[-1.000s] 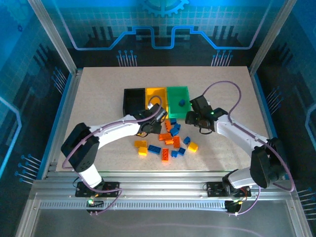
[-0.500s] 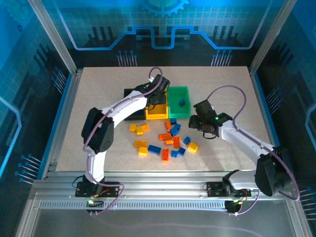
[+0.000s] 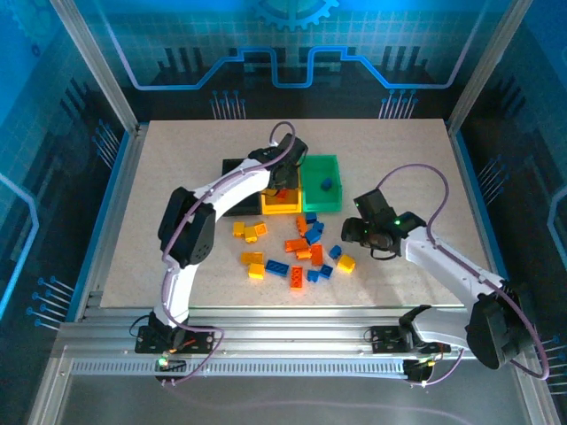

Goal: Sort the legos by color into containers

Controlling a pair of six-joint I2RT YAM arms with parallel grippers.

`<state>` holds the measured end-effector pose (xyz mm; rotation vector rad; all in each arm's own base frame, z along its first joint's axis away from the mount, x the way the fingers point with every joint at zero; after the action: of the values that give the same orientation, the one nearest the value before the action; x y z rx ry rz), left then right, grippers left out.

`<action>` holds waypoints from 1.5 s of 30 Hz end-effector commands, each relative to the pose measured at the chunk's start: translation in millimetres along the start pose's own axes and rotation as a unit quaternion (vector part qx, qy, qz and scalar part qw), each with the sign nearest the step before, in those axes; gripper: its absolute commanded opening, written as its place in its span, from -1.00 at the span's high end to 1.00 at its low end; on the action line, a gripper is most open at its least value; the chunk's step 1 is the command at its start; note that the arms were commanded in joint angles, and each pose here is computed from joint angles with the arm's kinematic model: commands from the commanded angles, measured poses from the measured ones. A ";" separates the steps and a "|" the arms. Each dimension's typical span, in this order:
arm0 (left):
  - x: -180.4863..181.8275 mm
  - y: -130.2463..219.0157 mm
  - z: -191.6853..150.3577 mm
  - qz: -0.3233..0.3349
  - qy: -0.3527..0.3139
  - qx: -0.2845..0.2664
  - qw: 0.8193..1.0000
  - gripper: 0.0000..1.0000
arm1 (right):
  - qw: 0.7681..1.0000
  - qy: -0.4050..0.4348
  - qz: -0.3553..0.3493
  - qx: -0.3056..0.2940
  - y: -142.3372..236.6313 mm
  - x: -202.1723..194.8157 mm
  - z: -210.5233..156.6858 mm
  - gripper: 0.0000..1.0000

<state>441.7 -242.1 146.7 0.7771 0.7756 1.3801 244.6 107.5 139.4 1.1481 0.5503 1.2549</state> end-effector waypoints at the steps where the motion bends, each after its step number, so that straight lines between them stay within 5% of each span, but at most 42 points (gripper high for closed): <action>1: -8.8 59.4 14.7 -0.065 0.017 -0.045 0.997 -0.25 | 0.999 -0.015 -0.008 0.042 0.0 -10.8 -15.8 -0.44; 5: -12.1 99.1 -1.4 -0.128 0.022 -0.069 0.989 -0.98 | 0.996 -0.028 -0.012 0.087 -6.1 -16.0 -35.1 -0.49; 10: -3.4 127.6 -45.7 -0.163 0.023 -0.072 0.984 -0.98 | 0.992 -0.021 -0.005 0.126 -19.8 -11.3 -54.1 -0.49; 19: 36.0 128.9 -114.2 -0.153 0.054 -0.034 0.986 -0.98 | 0.988 0.013 -0.015 0.155 -33.3 3.0 -65.7 -0.54; 28: 57.3 131.8 -130.3 -0.121 0.058 -0.034 0.990 -0.98 | 0.988 0.010 -0.041 0.149 -50.2 1.9 -64.7 -0.45; 34: 68.2 134.3 -131.6 -0.102 0.066 -0.036 0.992 -0.98 | 0.988 0.025 -0.043 0.146 -51.9 1.6 -62.9 -0.20; 45: 100.2 138.1 -143.5 -0.073 0.107 -0.044 0.991 -0.98 | 0.988 0.082 0.039 0.123 -2.1 27.0 -46.5 0.10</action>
<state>258.8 -149.6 190.2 0.4877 0.8873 1.3092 212.5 136.7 96.9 1.3032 0.8109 1.2617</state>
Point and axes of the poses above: each hand's point on the last joint's axis, 136 mm out from that joint toward the fingers, its own y axis back along the fingers, its own x axis along the line the jaws close on, z = x × y, the point moved 4 cm from there along y, back along the fingers, and after that the axes turned 7 degrees about -y, right-handed, at the moved point
